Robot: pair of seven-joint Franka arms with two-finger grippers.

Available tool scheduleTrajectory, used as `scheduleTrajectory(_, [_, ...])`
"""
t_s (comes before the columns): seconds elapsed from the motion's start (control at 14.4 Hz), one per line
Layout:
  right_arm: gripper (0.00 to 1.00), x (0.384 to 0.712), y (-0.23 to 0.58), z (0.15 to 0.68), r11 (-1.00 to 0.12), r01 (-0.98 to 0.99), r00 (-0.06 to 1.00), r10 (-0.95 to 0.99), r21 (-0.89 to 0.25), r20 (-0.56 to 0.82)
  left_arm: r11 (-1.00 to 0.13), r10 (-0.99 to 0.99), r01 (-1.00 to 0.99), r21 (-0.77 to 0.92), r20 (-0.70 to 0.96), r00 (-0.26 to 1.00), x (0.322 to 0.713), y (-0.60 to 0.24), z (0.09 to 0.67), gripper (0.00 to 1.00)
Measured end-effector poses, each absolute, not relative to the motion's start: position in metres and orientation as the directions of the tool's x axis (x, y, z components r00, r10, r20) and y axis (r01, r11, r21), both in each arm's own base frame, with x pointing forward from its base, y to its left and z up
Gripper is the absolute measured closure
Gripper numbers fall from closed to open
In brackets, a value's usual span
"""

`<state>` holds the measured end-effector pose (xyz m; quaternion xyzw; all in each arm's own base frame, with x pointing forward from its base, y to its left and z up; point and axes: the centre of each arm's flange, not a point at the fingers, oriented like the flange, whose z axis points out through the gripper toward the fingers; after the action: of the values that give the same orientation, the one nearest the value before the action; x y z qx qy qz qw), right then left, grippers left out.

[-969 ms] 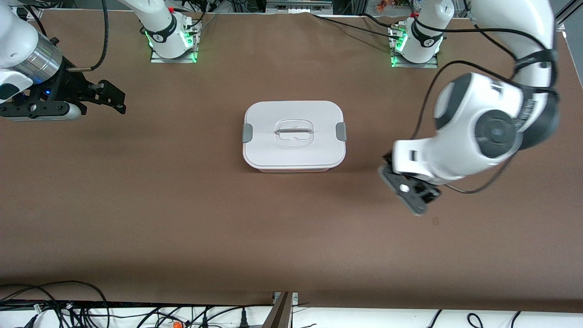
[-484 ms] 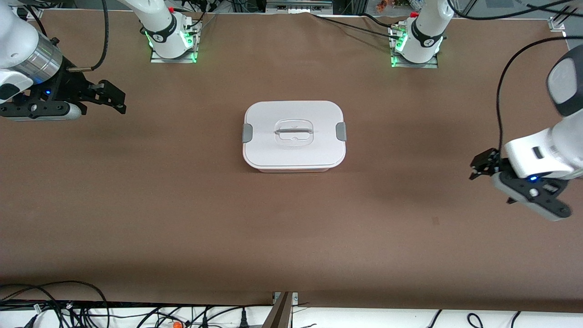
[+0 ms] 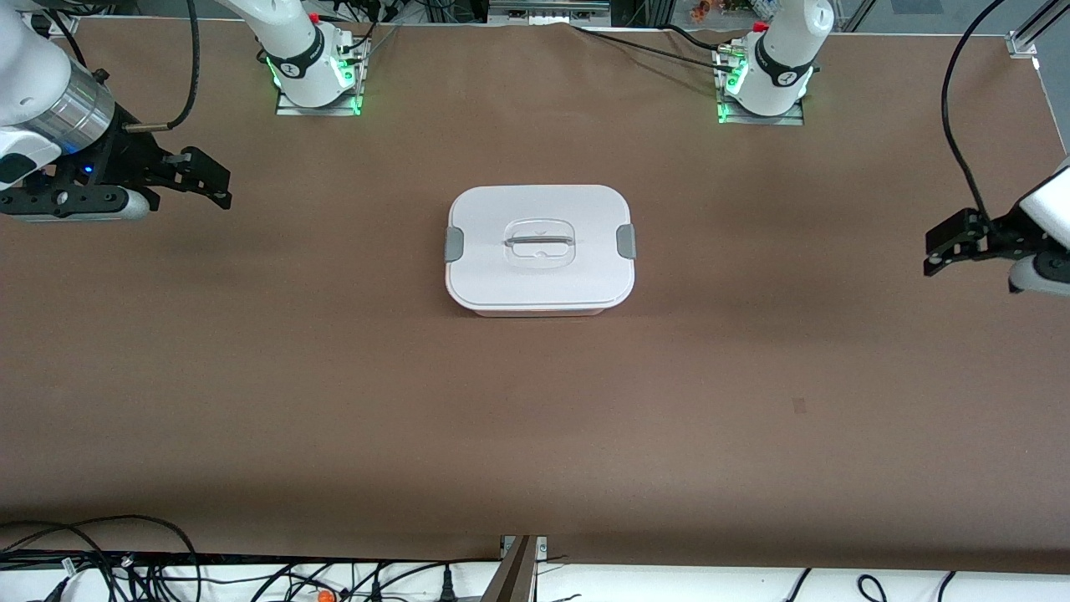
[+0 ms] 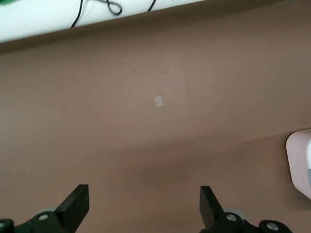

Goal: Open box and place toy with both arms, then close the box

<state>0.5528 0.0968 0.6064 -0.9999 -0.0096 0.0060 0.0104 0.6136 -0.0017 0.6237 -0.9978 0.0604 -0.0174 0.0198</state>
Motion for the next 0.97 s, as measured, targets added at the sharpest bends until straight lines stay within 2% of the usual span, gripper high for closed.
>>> scheduleTrajectory(0.35, [0.00, 0.553, 0.097, 0.606, -1.000, 0.019, 1.000, 0.019, -0.021, -0.012, -0.999, 0.016, 0.014, -0.039, -0.036, 0.999, 0.578, 0.000, 0.612, 0.00])
scheduleTrajectory(0.97, [0.00, 0.553, 0.097, 0.606, -1.000, 0.019, 1.000, 0.019, -0.021, -0.012, -0.997, 0.070, 0.072, 0.029, -0.065, 0.995, 0.578, 0.005, 0.598, 0.00])
